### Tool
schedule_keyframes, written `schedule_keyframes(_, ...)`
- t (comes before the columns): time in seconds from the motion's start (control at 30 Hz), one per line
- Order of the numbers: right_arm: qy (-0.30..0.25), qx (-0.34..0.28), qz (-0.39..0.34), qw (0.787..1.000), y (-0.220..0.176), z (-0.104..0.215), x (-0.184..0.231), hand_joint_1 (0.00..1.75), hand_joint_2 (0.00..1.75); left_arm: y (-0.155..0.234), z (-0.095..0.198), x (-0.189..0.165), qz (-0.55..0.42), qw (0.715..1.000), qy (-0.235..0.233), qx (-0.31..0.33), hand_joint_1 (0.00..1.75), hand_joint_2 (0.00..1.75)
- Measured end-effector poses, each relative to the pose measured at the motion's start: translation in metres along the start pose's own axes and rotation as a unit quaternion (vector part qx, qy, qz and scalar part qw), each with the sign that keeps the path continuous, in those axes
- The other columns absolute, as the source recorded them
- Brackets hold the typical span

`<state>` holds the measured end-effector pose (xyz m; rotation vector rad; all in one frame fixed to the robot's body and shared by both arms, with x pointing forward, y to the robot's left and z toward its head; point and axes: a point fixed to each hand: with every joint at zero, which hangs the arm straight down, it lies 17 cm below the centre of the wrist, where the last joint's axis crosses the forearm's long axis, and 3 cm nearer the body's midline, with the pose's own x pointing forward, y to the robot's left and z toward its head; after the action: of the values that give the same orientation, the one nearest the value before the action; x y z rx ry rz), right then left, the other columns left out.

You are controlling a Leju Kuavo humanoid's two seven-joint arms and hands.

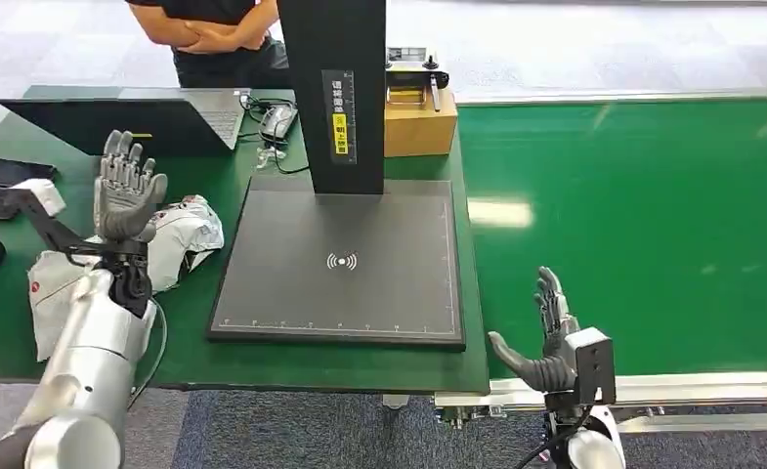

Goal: Moved the parcel from conveyor to table for the left to box.

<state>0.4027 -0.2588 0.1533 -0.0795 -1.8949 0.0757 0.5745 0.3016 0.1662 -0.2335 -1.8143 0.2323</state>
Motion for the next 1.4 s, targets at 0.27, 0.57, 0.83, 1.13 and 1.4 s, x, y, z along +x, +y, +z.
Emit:
schedule_keyframes(0.27, -0.03, 0.02, 0.006, 0.999, 0.016, -0.004, 0.018, 0.0, 1.75, -0.055, 0.035, -0.032, -0.023, 0.998, 0.013, -0.057, 0.0, 1.75)
schedule_keyframes(0.57, -0.066, 0.058, -0.002, 0.996, 0.046, -0.013, 0.042, 0.0, 1.75, -0.092, 0.085, -0.06, -0.008, 0.996, 0.028, -0.085, 0.0, 1.75)
schedule_keyframes(0.83, -0.086, 0.079, -0.01, 0.993, 0.065, -0.02, 0.056, 0.0, 1.75, -0.11, 0.11, -0.06, -0.056, 0.995, 0.011, -0.085, 0.0, 1.75)
schedule_keyframes(1.13, -0.092, 0.087, -0.022, 0.992, 0.073, -0.025, 0.058, 0.0, 1.75, -0.128, 0.128, -0.056, -0.05, 0.993, 0.004, -0.103, 0.0, 1.75)
schedule_keyframes(1.4, -0.087, 0.096, -0.03, 0.991, 0.082, -0.013, 0.053, 0.0, 1.75, -0.143, 0.151, -0.059, -0.042, 0.991, 0.008, -0.124, 0.0, 1.75)
